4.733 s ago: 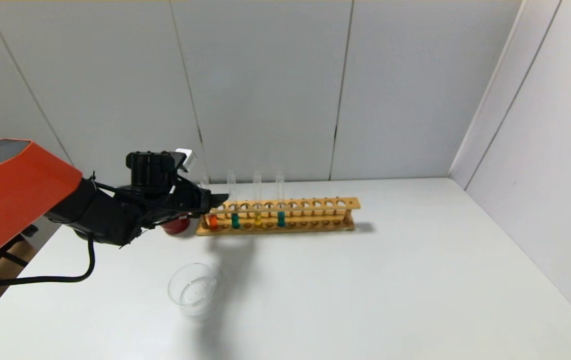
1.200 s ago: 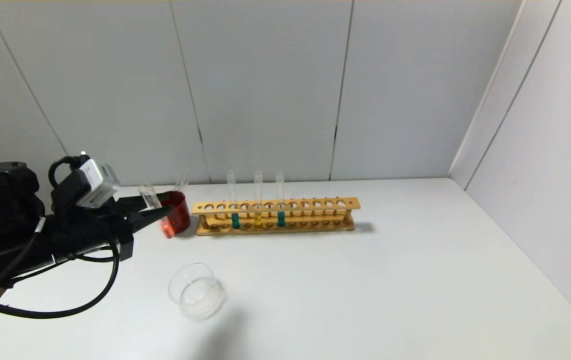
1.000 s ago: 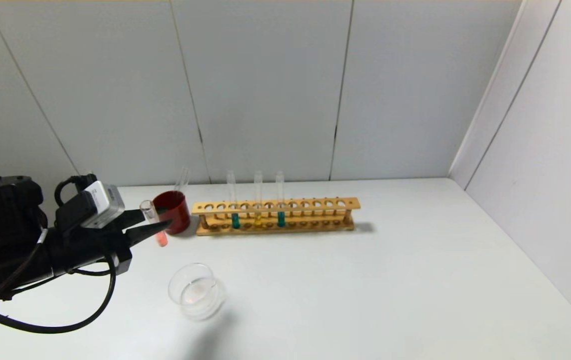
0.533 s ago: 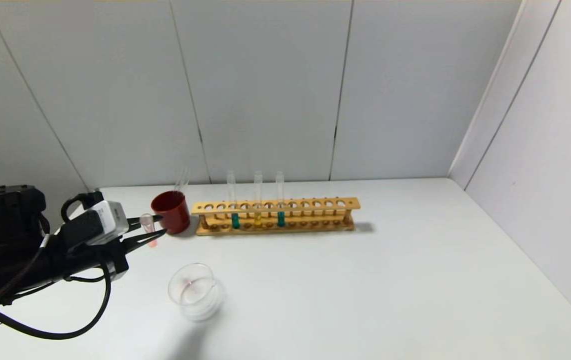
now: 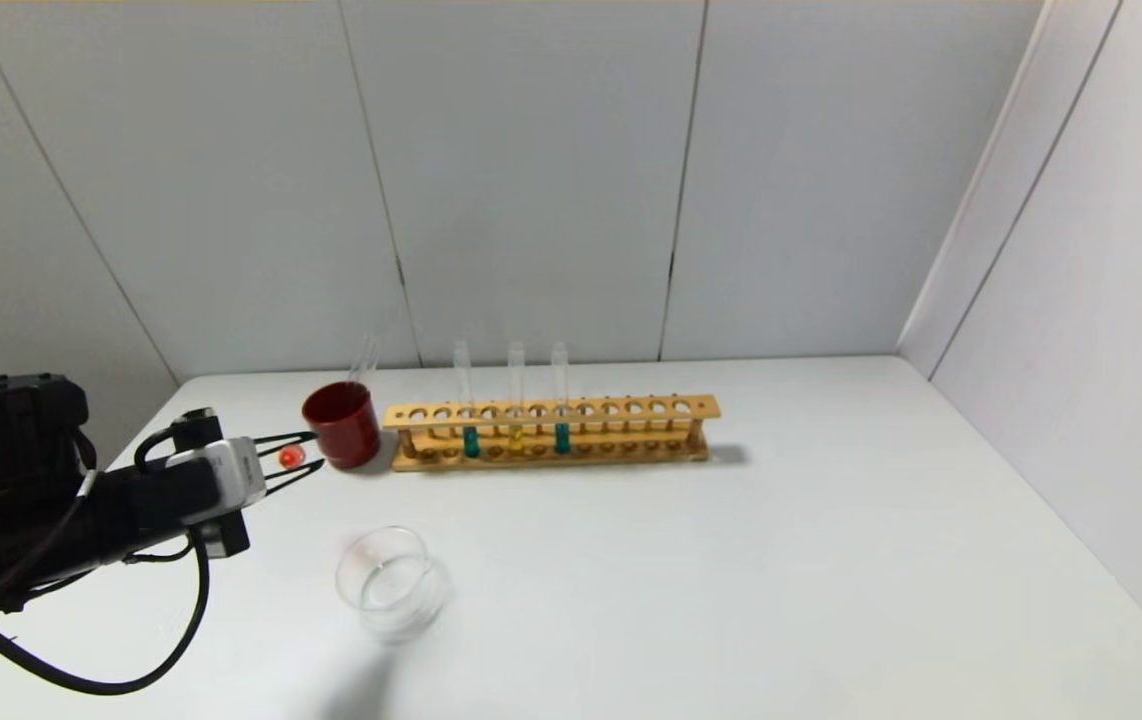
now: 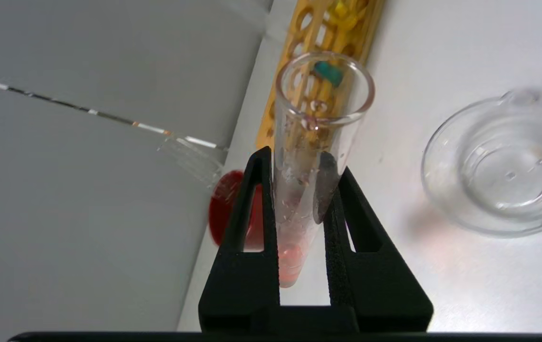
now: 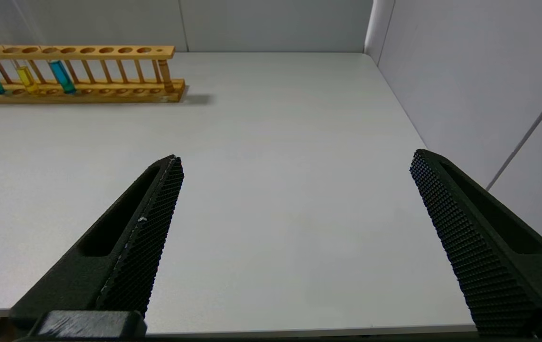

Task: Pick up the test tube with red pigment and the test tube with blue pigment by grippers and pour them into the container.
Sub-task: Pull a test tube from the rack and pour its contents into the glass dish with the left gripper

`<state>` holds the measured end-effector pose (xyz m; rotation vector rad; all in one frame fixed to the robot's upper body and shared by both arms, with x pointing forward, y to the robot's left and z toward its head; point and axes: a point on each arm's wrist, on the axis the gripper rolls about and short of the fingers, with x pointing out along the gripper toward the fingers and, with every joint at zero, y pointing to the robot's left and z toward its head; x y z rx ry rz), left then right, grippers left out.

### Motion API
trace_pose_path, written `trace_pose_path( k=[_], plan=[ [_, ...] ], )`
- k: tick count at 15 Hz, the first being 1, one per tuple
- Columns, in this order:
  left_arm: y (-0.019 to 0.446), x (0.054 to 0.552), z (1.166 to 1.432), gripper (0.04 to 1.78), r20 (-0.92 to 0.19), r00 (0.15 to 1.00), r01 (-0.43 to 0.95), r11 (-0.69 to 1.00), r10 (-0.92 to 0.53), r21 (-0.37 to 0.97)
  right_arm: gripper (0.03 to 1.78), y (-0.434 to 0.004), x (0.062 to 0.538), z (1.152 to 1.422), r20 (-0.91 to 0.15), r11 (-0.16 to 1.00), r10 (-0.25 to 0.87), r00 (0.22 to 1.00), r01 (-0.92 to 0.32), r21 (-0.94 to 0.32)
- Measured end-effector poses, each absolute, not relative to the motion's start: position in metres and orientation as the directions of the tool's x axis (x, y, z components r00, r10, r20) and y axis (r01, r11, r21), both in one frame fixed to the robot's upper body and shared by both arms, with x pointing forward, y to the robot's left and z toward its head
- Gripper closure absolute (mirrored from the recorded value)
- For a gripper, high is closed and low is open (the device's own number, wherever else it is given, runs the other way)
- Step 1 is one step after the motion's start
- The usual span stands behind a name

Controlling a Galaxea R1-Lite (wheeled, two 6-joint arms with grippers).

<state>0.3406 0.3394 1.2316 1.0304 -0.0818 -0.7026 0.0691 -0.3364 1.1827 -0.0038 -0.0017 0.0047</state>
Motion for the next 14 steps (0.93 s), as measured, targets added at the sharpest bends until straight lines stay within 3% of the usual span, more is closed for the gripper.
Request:
trace_pose_path(
  k=[14],
  plan=[
    [0.342,0.328,1.209,1.50,-0.327,0.786,0.518,0.271,-0.524,0.811,0.06,-0.336,0.069,1.183,0.002,1.000,0.005,1.000,-0.005,-0.004]
  ],
)
